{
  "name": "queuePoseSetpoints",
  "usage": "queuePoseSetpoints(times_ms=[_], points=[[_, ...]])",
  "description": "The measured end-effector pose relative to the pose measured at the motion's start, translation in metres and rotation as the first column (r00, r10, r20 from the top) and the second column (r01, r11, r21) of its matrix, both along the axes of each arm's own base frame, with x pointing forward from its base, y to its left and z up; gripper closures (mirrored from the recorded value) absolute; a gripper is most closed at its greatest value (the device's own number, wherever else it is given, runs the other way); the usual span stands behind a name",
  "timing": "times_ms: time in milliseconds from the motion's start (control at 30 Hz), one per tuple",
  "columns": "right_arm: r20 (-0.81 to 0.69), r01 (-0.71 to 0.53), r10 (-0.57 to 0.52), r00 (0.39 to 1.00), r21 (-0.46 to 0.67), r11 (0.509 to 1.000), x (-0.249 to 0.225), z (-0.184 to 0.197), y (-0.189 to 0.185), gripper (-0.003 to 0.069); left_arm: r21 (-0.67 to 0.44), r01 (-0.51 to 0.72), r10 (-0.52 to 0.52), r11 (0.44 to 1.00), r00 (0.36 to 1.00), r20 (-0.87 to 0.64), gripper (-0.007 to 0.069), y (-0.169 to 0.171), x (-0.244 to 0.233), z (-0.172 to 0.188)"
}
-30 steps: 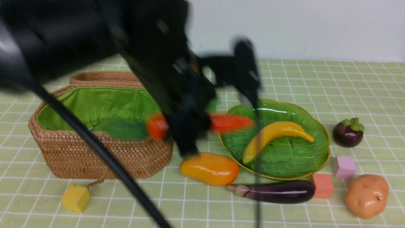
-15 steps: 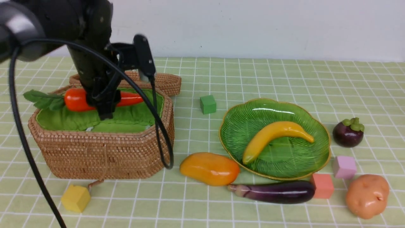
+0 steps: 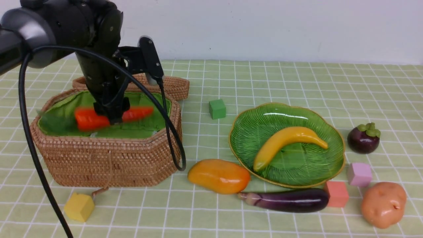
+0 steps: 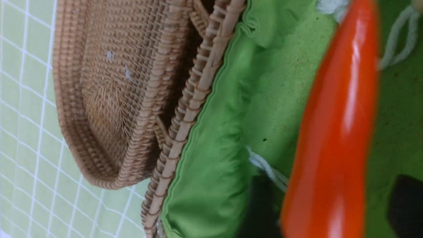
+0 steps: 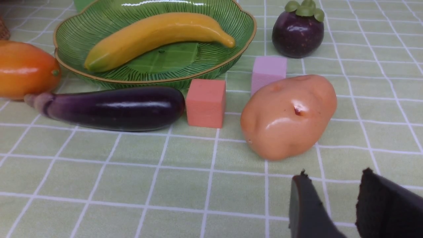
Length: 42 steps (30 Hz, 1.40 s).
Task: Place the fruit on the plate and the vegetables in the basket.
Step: Use the left arm to grab a carrot and put it into the left basket, then grab the mango with your left arm and place it on the right plate
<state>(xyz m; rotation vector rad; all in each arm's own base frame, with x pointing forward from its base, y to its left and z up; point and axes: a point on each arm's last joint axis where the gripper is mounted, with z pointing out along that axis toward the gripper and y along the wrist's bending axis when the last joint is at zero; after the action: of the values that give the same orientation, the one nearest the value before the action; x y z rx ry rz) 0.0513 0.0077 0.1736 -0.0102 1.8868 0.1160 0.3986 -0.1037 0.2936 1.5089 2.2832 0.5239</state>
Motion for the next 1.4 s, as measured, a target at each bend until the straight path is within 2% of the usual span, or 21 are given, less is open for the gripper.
queuePoseSetpoints(times_ms=[67,133,233,300,400,433,467,500,533,600,633,700,767,867,900,933,1000,1033,1067,1167,1400], points=[[0.000,0.000,0.000,1.000,0.000,1.000,0.000,0.000,0.000,0.0419,-0.009,-0.021,0.021,1.000,1.000,0.002,0.0014,0.001,-0.003,0.004],[0.000,0.000,0.000,1.000,0.000,1.000,0.000,0.000,0.000,0.0419,-0.024,-0.042,0.042,0.999,0.999,0.012,-0.0028,0.003,-0.009,0.015],[0.000,0.000,0.000,1.000,0.000,1.000,0.000,0.000,0.000,0.0419,-0.112,-0.083,0.086,0.990,0.996,0.020,-0.0035,0.002,-0.022,0.034],[0.000,0.000,0.000,1.000,0.000,1.000,0.000,0.000,0.000,0.0419,-0.226,-0.075,0.087,0.971,0.995,0.045,-0.0011,-0.005,-0.036,0.055],[0.000,0.000,0.000,1.000,0.000,1.000,0.000,0.000,0.000,0.0419,-0.372,0.025,-0.003,0.928,0.998,0.060,0.0083,-0.030,-0.062,0.079],[0.000,0.000,0.000,1.000,0.000,1.000,0.000,0.000,0.000,0.0419,-0.389,0.068,-0.049,0.919,0.997,0.058,0.0122,-0.040,-0.069,0.083],[0.000,0.000,0.000,1.000,0.000,1.000,0.000,0.000,0.000,0.0419,-0.399,0.153,-0.149,0.904,0.988,0.043,0.0209,-0.062,-0.083,0.084],[0.000,0.000,0.000,1.000,0.000,1.000,0.000,0.000,0.000,0.0419,-0.395,0.194,-0.202,0.898,0.979,0.024,0.0256,-0.073,-0.088,0.081],[0.000,0.000,0.000,1.000,0.000,1.000,0.000,0.000,0.000,0.0419,-0.394,0.209,-0.220,0.895,0.975,0.020,0.0267,-0.077,-0.089,0.080],[0.000,0.000,0.000,1.000,0.000,1.000,0.000,0.000,0.000,0.0419,-0.365,0.309,-0.353,0.878,0.934,-0.058,0.0389,-0.113,-0.097,0.056],[0.000,0.000,0.000,1.000,0.000,1.000,0.000,0.000,0.000,0.0419,-0.362,0.320,-0.365,0.876,0.929,-0.063,0.0400,-0.117,-0.099,0.054],[0.000,0.000,0.000,1.000,0.000,1.000,0.000,0.000,0.000,0.0419,-0.324,0.357,-0.418,0.876,0.897,-0.142,0.0428,-0.144,-0.096,0.019],[0.000,0.000,0.000,1.000,0.000,1.000,0.000,0.000,0.000,0.0419,-0.299,0.370,-0.432,0.880,0.884,-0.177,0.0412,-0.154,-0.094,0.001],[0.000,0.000,0.000,1.000,0.000,1.000,0.000,0.000,0.000,0.0419,-0.228,0.393,-0.441,0.891,0.869,-0.226,0.0277,-0.166,-0.085,-0.031],[0.000,0.000,0.000,1.000,0.000,1.000,0.000,0.000,0.000,0.0419,-0.223,0.394,-0.441,0.891,0.869,-0.227,0.0267,-0.166,-0.084,-0.033],[0.000,0.000,0.000,1.000,0.000,1.000,0.000,0.000,0.000,0.0419,-0.205,0.398,-0.440,0.894,0.869,-0.228,0.0176,-0.168,-0.080,-0.042],[0.000,0.000,0.000,1.000,0.000,1.000,0.000,0.000,0.000,0.0419,-0.189,0.408,-0.442,0.893,0.873,-0.204,0.0061,-0.170,-0.074,-0.049],[0.000,0.000,0.000,1.000,0.000,1.000,0.000,0.000,0.000,0.0419,-0.190,0.408,-0.443,0.893,0.874,-0.202,0.0050,-0.170,-0.074,-0.050],[0.000,0.000,0.000,1.000,0.000,1.000,0.000,0.000,0.000,0.0419,-0.189,0.414,-0.446,0.890,0.877,-0.181,-0.0011,-0.173,-0.070,-0.054],[0.000,0.000,0.000,1.000,0.000,1.000,0.000,0.000,0.000,0.0419,-0.186,0.432,-0.461,0.882,0.873,-0.160,-0.0041,-0.176,-0.066,-0.061],[0.000,0.000,0.000,1.000,0.000,1.000,0.000,0.000,0.000,0.0419,-0.132,0.448,-0.466,0.884,0.863,-0.193,-0.0041,-0.175,-0.061,-0.076]])
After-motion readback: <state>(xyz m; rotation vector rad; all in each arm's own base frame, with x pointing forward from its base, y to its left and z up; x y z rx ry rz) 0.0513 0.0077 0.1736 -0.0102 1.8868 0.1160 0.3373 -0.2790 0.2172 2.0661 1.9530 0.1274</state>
